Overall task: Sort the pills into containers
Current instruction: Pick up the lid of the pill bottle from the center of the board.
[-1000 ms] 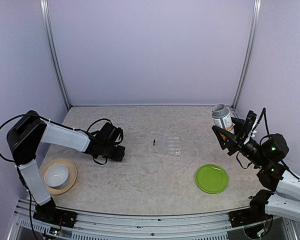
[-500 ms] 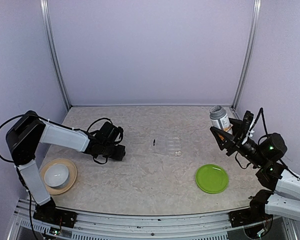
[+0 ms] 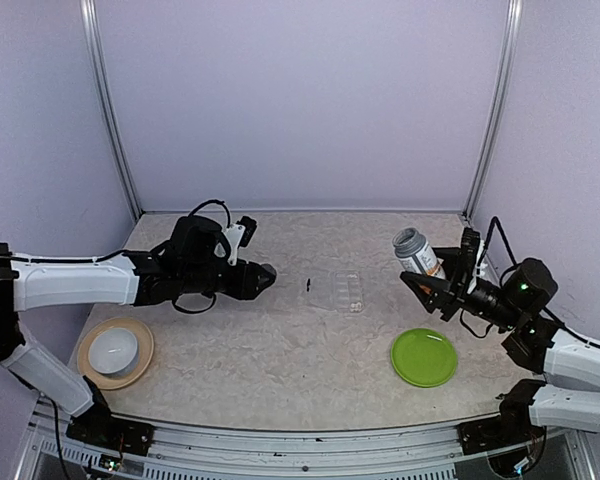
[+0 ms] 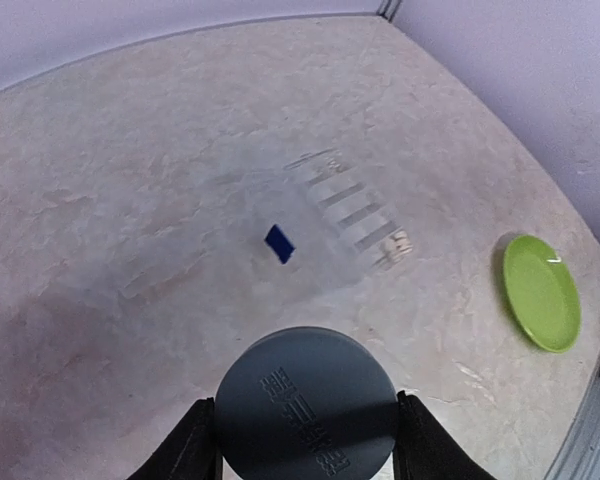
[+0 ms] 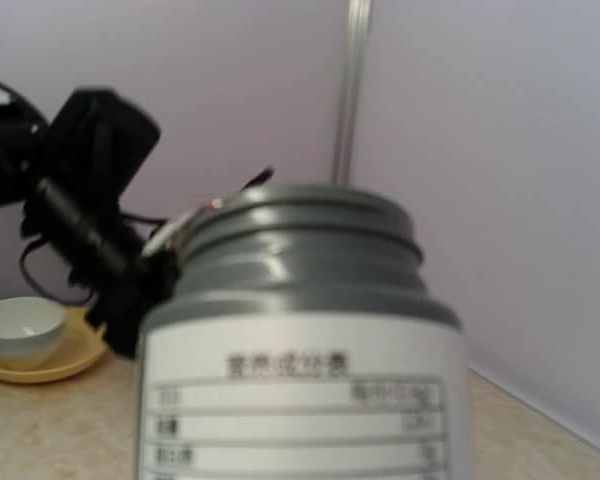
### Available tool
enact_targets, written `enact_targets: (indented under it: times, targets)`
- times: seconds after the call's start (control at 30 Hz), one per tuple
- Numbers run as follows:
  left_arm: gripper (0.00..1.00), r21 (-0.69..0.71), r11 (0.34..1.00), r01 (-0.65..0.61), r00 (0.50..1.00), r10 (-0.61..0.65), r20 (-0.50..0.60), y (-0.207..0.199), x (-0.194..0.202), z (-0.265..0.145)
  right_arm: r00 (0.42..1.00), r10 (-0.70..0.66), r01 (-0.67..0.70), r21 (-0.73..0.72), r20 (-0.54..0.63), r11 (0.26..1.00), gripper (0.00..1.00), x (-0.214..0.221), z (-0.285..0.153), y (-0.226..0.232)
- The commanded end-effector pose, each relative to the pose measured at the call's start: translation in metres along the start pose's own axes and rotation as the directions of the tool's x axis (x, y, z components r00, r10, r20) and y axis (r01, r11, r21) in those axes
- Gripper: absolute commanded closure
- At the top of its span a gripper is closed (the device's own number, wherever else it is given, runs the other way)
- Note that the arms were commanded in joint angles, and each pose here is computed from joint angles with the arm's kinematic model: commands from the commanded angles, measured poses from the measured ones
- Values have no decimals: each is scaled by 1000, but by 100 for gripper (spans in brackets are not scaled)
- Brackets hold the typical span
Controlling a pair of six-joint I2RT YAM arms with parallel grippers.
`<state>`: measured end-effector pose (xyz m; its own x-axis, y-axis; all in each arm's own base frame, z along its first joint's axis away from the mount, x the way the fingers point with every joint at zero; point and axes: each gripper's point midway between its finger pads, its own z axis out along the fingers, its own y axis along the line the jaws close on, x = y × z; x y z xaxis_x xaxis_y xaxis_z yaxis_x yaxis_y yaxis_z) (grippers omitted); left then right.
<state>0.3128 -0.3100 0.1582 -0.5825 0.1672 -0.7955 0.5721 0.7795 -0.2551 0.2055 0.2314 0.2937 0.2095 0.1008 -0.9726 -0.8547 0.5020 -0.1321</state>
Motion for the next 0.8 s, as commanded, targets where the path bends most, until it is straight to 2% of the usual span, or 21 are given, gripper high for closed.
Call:
enact_targets:
  times: [0.0, 0.23, 0.33, 0.77]
  targets:
    - [55, 231, 973, -30, 994, 6, 108, -58, -34, -32, 998, -13, 21, -106, 69, 994, 98, -24, 5, 18]
    - [55, 438, 891, -122, 968, 9, 253, -128, -75, -86, 999, -11, 22, -202, 51, 979, 98, -17, 16, 41]
    - [55, 500, 855, -139, 958, -11, 285, -147, -85, -103, 999, -20, 28, -225, 39, 974, 98, -15, 22, 51]
    - [54, 626, 767, -141, 954, -64, 294, -195, -90, -125, 998, -56, 58, -194, 17, 979, 98, -14, 39, 62]
